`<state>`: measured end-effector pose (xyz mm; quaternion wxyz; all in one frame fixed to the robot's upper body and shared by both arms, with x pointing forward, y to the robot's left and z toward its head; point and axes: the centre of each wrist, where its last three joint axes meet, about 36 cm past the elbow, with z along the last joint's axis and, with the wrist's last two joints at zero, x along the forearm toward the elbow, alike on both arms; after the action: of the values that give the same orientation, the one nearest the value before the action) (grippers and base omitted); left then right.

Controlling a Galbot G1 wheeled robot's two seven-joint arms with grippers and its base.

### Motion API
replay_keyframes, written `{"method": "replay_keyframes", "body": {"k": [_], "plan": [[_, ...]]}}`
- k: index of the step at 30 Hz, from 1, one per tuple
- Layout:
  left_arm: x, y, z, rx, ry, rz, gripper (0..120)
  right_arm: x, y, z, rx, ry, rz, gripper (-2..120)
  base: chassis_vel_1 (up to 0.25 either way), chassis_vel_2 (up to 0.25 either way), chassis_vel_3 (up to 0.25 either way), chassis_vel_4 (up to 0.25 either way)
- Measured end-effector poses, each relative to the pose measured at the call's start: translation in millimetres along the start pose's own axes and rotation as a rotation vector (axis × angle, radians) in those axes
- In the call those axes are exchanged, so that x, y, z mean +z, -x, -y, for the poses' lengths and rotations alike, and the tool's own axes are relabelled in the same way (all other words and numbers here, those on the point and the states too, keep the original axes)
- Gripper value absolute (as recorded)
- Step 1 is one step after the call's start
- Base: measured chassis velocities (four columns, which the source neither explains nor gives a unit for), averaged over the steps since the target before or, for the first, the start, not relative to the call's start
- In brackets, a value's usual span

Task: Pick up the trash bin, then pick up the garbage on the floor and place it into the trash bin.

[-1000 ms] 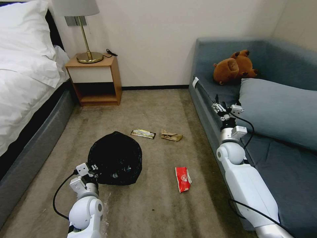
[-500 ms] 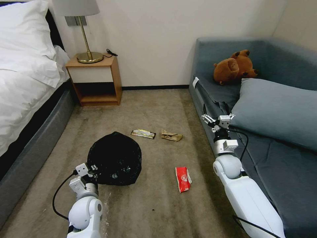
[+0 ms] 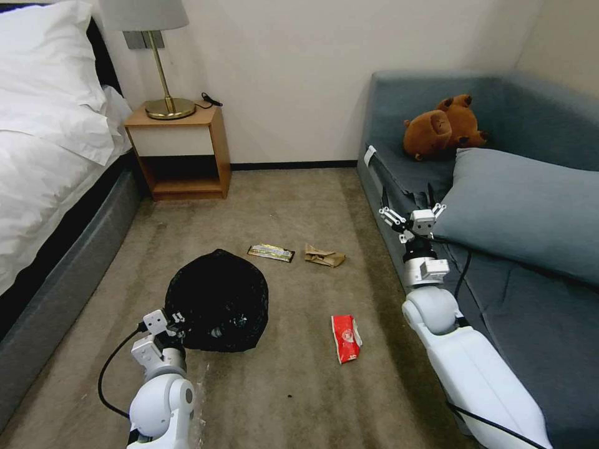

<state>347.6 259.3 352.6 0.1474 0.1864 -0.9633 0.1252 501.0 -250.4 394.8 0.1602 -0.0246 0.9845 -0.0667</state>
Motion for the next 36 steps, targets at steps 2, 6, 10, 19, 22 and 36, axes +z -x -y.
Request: {"method": "replay_keyframes", "body": {"k": [2, 6, 10, 19, 22, 36], "plan": [[2.5, -2.4, -1.7, -0.003, 0.005, -0.007, 1, 11.9, 2.2, -0.4, -0.055, 0.022, -0.054, 100, 0.000, 0.000, 0.000, 0.000], [4.6, -3.7, -3.3, -0.008, 0.011, -0.011, 1, 17.6, -2.2, 1.0, -0.111, 0.098, -0.167, 100, 0.000, 0.000, 0.000, 0.000], [7.1, -3.1, -6.7, -0.017, 0.014, -0.014, 1, 40.7, -15.4, 0.8, -0.194, 0.124, -0.320, 100, 0.000, 0.000, 0.000, 0.000], [9.8, -2.0, -10.4, -0.030, 0.021, -0.019, 1, 67.2, -35.7, -5.3, -0.262, 0.125, -0.561, 100, 0.000, 0.000, 0.000, 0.000], [12.1, -1.0, -11.7, -0.034, 0.024, -0.021, 1, 71.8, -39.8, -4.8, -0.278, 0.114, -0.661, 100, 0.000, 0.000, 0.000, 0.000], [14.3, -3.2, -19.9, -0.056, 0.022, -0.017, 1, 116.9, -63.7, -13.9, -0.340, 0.101, -0.822, 100, 0.000, 0.000, 0.000, 0.000]]}}
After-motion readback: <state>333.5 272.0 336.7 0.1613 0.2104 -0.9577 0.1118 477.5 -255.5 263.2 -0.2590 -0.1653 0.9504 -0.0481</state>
